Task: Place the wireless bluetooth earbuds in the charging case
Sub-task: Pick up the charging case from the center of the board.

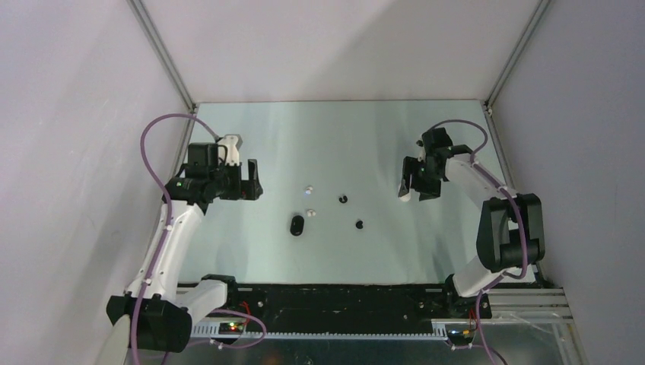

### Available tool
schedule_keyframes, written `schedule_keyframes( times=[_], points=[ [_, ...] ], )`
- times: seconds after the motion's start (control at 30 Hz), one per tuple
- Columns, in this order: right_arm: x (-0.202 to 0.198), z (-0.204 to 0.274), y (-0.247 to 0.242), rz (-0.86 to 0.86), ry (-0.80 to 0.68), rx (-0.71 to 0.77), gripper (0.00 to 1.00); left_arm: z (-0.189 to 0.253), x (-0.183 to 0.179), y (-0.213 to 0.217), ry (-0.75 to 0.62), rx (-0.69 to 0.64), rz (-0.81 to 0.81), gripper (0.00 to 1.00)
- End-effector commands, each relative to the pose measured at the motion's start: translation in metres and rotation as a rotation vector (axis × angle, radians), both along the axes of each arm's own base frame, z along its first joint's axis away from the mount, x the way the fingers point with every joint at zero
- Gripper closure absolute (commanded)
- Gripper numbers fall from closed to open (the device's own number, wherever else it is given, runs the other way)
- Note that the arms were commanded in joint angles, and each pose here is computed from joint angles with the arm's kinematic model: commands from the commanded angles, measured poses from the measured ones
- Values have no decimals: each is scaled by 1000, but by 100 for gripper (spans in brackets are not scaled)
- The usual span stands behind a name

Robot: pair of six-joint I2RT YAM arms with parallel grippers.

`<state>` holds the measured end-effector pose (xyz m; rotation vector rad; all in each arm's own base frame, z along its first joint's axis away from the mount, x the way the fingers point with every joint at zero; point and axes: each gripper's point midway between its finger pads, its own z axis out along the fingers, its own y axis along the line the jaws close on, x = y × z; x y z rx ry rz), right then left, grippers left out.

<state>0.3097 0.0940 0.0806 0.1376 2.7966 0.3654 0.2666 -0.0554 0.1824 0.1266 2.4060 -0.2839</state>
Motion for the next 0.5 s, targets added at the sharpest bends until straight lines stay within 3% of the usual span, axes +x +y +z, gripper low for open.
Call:
schedule_keyframes(
  times=[0.0,0.47],
  points=[
    [29,4,-18,-104,-62,-118,32,9,3,-1,-23,-20,-2,3],
    [58,-18,-2,2,-44,-116,36,-3,-4,4,4,-38,20,3]
  ],
)
